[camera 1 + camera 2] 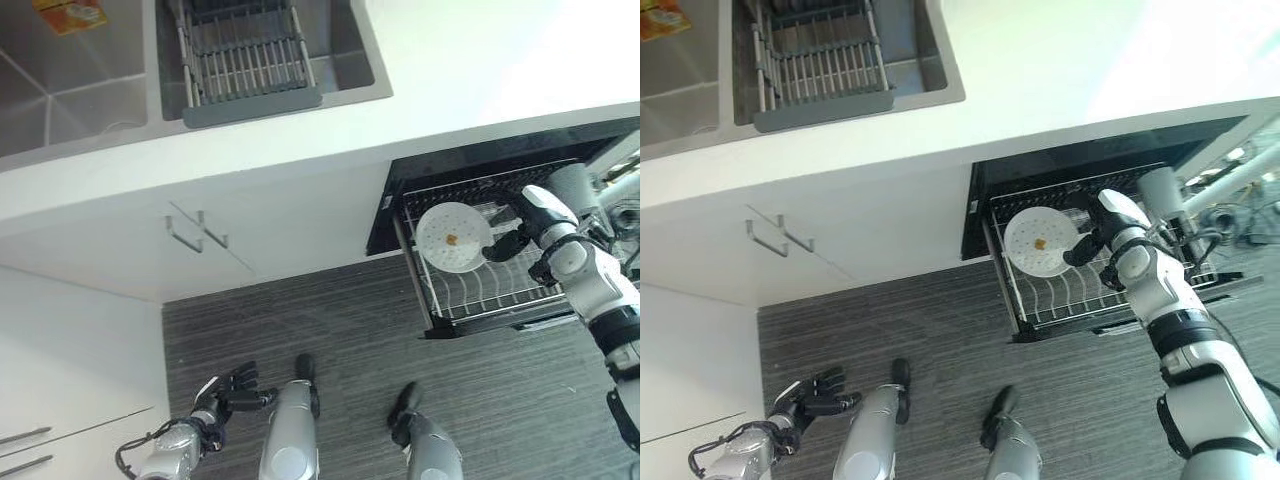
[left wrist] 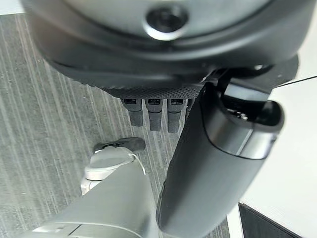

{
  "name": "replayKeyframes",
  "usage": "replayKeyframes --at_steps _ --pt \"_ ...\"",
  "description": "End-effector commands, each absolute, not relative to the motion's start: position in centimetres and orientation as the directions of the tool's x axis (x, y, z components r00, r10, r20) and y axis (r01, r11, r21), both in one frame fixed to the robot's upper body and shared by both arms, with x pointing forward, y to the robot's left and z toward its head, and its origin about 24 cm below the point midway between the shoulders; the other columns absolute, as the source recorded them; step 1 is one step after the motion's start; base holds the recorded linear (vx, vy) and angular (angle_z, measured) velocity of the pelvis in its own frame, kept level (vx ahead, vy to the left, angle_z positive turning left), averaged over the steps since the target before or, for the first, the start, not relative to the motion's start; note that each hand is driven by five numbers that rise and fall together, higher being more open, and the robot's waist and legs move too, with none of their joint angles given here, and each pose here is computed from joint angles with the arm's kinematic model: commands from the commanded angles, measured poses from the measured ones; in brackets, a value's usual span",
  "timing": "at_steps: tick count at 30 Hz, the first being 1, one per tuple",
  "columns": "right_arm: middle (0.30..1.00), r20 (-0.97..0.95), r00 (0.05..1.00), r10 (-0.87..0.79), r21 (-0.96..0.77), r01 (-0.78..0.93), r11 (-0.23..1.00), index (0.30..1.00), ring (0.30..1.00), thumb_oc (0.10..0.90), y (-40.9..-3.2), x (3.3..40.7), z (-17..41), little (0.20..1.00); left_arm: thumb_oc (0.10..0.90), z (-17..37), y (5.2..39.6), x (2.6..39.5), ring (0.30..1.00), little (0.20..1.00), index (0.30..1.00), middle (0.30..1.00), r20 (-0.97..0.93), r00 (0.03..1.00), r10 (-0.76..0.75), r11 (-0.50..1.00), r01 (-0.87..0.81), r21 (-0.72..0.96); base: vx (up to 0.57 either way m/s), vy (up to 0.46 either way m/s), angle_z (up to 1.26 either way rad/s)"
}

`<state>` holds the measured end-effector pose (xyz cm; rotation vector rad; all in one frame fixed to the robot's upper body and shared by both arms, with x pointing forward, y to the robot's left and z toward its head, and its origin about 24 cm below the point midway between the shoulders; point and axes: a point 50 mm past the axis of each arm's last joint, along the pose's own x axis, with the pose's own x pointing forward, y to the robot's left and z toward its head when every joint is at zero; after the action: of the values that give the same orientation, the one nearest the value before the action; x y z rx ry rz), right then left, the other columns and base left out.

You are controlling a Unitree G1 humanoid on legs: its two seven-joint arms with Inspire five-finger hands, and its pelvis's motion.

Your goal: Place the dishes in the dishwasher.

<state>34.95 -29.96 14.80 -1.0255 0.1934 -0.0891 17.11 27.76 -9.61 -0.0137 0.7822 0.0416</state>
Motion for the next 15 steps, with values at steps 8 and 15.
replayKeyframes --at_steps 8,15 --pt "0.9 0.041 0.918 -0.395 -0.859 0.234 0.455 0.9 0.9 0.8 -34.2 29.0 15.7 0.9 0.8 -12.0 28.2 11.1 0.9 0.9 0.9 0.9 -0.778 0.618 0.116 0.991 -0.13 0.044 0.04 0.017 -0.26" --pt "0.9 -0.209 0.838 -0.504 -0.808 0.143 0.572 0.9 0.9 0.8 -35.6 25.1 10.8 0.9 0.8 -13.0 27.5 9.5 0.9 0.9 0.9 0.9 -0.803 0.58 0.141 0.982 -0.185 0.039 0.06 0.024 -0.21"
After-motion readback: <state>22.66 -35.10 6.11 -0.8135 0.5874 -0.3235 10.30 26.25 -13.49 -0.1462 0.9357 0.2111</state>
